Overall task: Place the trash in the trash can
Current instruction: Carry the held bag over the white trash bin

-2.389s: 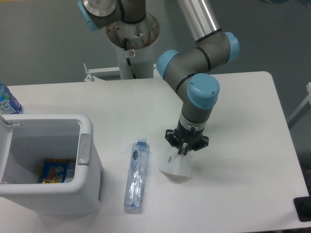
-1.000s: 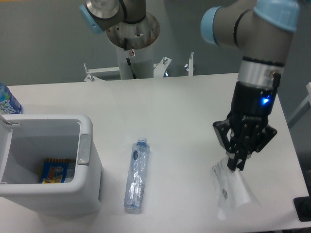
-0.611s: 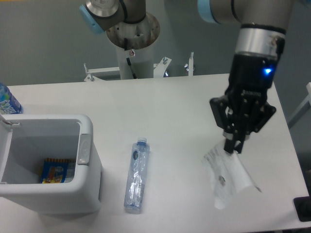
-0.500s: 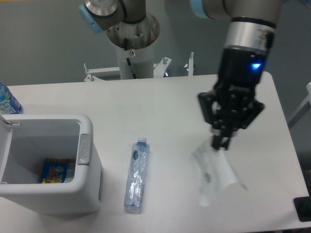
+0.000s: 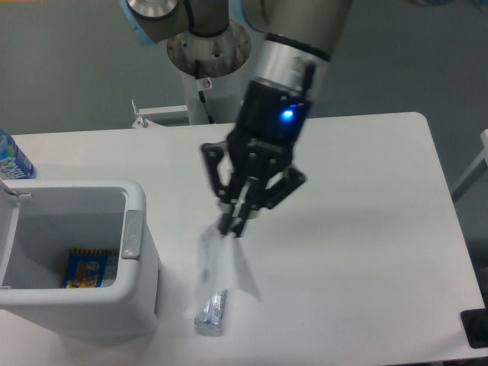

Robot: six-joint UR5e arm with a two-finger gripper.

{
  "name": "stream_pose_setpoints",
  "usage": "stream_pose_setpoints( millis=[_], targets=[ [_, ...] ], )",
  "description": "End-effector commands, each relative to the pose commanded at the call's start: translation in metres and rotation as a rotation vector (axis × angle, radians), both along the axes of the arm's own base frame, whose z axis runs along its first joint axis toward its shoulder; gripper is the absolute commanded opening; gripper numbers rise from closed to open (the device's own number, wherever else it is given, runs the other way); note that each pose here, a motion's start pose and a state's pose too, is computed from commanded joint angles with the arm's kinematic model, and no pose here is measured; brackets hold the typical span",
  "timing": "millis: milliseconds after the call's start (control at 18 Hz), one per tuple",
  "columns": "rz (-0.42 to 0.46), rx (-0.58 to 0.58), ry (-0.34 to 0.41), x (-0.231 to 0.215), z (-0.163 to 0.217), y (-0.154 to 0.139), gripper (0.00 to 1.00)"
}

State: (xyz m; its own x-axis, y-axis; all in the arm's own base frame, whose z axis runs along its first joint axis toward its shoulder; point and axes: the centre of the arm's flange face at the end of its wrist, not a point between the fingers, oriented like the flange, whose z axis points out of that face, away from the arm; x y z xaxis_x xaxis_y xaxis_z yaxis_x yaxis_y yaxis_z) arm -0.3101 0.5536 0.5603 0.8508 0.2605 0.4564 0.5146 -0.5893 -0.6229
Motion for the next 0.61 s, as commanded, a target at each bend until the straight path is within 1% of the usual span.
stream_pose_setpoints(
  millis=[333, 444, 611],
  targets=[
    [-0.093, -0.003, -0.007, 0.066, -0.002, 0.007, 0.24],
    [-0.109, -0.007, -0.009, 0.077, -0.005, 0.006, 0.24],
    [-0.150, -0.014, -0.011, 0.100, -0.011, 0.014, 0.24]
  ],
)
